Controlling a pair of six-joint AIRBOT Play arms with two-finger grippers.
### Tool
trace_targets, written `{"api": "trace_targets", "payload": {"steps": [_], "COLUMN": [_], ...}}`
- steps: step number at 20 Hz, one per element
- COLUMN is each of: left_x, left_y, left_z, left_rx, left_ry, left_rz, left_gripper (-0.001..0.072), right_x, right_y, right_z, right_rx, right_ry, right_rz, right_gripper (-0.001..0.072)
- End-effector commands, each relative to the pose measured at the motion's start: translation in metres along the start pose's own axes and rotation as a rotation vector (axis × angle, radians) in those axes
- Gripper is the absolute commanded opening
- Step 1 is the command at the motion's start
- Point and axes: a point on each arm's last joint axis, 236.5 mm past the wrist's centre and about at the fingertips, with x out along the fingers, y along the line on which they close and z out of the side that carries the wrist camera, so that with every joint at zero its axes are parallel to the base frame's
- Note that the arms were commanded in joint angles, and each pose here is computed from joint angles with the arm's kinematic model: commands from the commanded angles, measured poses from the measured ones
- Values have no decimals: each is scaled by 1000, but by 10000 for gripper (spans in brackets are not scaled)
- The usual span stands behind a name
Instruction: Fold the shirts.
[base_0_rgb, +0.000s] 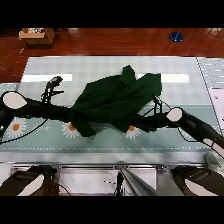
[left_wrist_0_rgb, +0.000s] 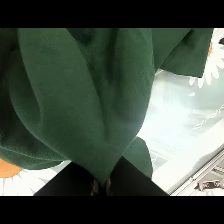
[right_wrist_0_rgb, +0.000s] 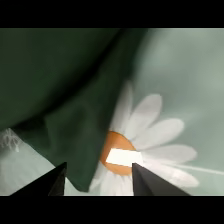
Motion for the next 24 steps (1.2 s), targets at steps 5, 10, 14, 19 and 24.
{"api": "trace_targets", "payload": {"steps": [5,10,14,19,24], "left_x": [0,-1,-24,-140,-303], "left_y": [0,1,19,-2,-111], "left_z": [0,0,16,97,153], "left_rx": [3,50,63,178,463], "left_ry": [0,-1,-37,-321,-727], "left_rz": [1,4,70,178,286], "left_gripper": [29,29,29,28,28], "right_x": [34,26,-84,-292,-420], "right_y": [14,49,134,185,229], "right_z": [-3,15,50,95,70], "right_rx": [82,66,-213,-397,-509], "right_ry": [-45,-124,-251,-682,-939], "right_rz": [22,114,302,356,453], "right_gripper": [460,27,27,26,26]}}
